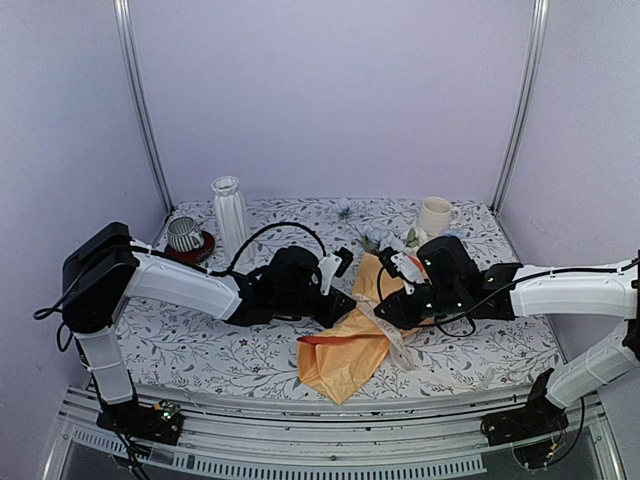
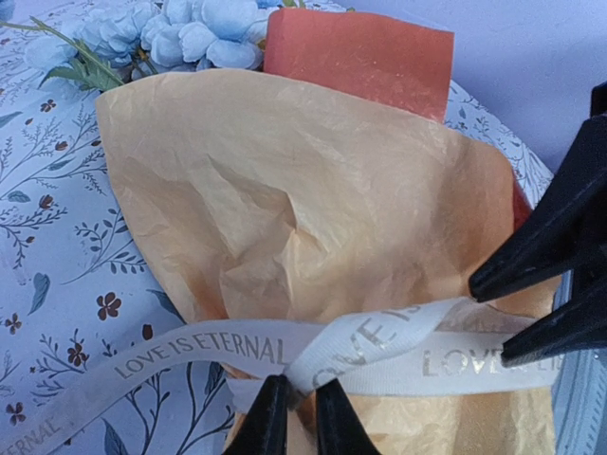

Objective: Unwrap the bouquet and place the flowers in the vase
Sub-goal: Untie the half-tied ribbon from the folded wrapping paper.

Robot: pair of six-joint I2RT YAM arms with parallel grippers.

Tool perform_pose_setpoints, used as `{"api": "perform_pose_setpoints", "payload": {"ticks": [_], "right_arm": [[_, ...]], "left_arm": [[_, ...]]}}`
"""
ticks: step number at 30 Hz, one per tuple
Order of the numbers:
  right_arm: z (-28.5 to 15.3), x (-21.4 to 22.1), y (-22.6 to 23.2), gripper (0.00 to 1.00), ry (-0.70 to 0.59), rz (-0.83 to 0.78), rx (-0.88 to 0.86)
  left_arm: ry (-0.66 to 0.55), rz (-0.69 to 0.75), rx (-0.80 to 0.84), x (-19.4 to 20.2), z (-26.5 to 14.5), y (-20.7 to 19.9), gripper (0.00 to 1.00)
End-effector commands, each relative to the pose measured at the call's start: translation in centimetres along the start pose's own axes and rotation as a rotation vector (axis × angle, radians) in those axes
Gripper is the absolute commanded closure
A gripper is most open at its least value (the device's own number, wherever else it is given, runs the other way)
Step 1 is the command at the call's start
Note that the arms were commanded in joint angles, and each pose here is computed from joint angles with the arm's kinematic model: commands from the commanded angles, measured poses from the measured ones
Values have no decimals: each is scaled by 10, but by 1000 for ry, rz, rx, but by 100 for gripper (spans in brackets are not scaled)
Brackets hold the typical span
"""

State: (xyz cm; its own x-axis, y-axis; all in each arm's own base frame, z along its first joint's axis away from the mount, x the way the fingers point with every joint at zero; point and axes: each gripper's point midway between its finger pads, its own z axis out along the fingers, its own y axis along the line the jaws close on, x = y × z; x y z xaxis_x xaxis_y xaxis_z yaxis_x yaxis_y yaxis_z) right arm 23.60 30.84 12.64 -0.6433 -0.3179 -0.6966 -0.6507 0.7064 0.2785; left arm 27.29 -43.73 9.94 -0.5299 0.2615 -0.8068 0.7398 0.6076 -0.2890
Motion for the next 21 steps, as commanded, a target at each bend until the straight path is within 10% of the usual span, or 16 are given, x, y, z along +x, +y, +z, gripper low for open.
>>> {"api": "perform_pose_setpoints", "payload": {"ticks": [1,21], "right_arm": [[1,-4,4,73,5,-13,-11],[-22,-8,22,73,7,-9,-50]], "left_arm": [[-35,8,6,-12,-8,0,87],[-44,4,11,-15,-7,-1,87]]}}
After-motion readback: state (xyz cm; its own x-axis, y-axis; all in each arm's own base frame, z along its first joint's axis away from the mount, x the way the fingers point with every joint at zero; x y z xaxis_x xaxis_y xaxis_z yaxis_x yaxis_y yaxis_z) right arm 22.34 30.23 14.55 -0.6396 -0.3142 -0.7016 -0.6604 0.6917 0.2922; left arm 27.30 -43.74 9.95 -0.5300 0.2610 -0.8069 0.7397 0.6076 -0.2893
